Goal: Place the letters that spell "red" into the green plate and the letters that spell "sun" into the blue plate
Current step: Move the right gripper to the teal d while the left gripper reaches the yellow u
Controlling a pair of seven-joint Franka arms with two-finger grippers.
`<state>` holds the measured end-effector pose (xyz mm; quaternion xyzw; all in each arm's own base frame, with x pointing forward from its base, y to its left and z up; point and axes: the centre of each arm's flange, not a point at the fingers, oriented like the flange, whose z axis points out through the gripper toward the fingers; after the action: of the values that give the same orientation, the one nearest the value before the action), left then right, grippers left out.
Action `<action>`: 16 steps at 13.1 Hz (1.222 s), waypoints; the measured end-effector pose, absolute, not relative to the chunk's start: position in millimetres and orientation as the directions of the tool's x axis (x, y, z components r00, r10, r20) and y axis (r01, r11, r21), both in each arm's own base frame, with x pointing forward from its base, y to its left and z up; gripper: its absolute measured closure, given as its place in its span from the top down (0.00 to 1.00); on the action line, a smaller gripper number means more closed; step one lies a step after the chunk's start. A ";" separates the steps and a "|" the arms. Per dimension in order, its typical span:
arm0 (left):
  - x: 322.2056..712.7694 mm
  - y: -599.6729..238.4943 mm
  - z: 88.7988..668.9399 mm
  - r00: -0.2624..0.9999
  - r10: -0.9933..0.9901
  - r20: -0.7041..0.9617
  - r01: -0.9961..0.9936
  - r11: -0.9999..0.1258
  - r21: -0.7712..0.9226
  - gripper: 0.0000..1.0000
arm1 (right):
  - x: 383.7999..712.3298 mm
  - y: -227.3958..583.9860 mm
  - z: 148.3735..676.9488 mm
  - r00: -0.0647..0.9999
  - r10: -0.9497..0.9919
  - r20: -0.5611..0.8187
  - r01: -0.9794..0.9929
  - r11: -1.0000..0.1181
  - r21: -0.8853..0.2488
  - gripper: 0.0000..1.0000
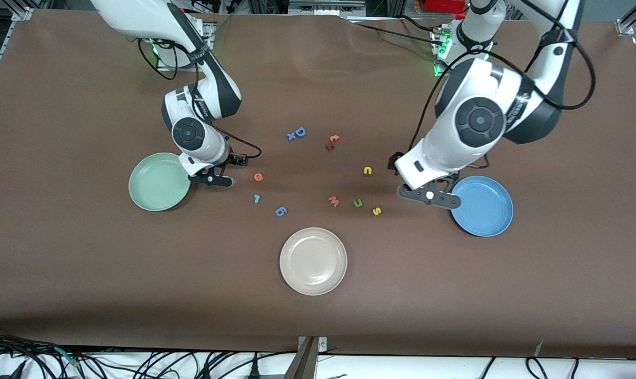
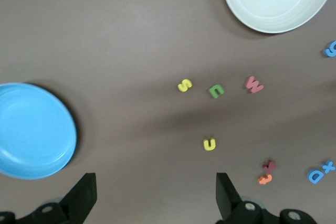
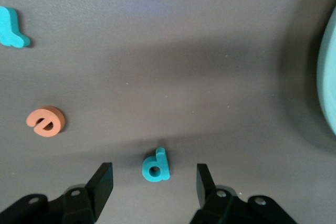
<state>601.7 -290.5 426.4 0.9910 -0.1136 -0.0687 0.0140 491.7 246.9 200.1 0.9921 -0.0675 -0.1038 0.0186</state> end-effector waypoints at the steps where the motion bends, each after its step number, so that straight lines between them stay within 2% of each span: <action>1: 599.2 -298.9 421.2 0.962 -0.239 -0.135 -0.235 -0.971 0.043 1.00 | 490.8 246.5 198.0 0.969 -0.139 -0.202 -0.131 -0.990 0.050 0.74; 5: 594.9 -320.0 401.2 0.956 -0.266 -0.123 -0.263 -0.964 0.043 1.00 | 489.2 245.4 183.9 0.970 -0.142 -0.197 -0.135 -0.990 0.046 0.73; 7: 591.9 -333.4 384.6 0.955 -0.282 -0.092 -0.278 -0.959 0.047 1.00 | 489.0 245.2 181.6 0.970 -0.143 -0.197 -0.136 -0.990 0.047 0.57; 8: 589.5 -338.9 375.8 0.955 -0.284 -0.079 -0.281 -0.958 0.048 1.00 | 489.0 245.2 181.5 0.970 -0.143 -0.197 -0.137 -0.990 0.046 0.56; 14: 568.4 -354.1 328.0 0.958 -0.284 -0.044 -0.282 -0.958 0.048 1.00 | 489.3 245.1 175.2 0.971 -0.144 -0.190 -0.139 -0.989 0.042 0.60; 16: 560.3 -355.7 312.8 0.955 -0.293 -0.040 -0.292 -0.956 0.043 1.00 | 489.2 245.0 173.0 0.971 -0.145 -0.190 -0.139 -0.989 0.042 0.58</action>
<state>560.3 -355.7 312.8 0.9886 -0.1479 -0.0229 0.0182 489.2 245.0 173.0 0.9926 -0.0716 -0.0966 0.0141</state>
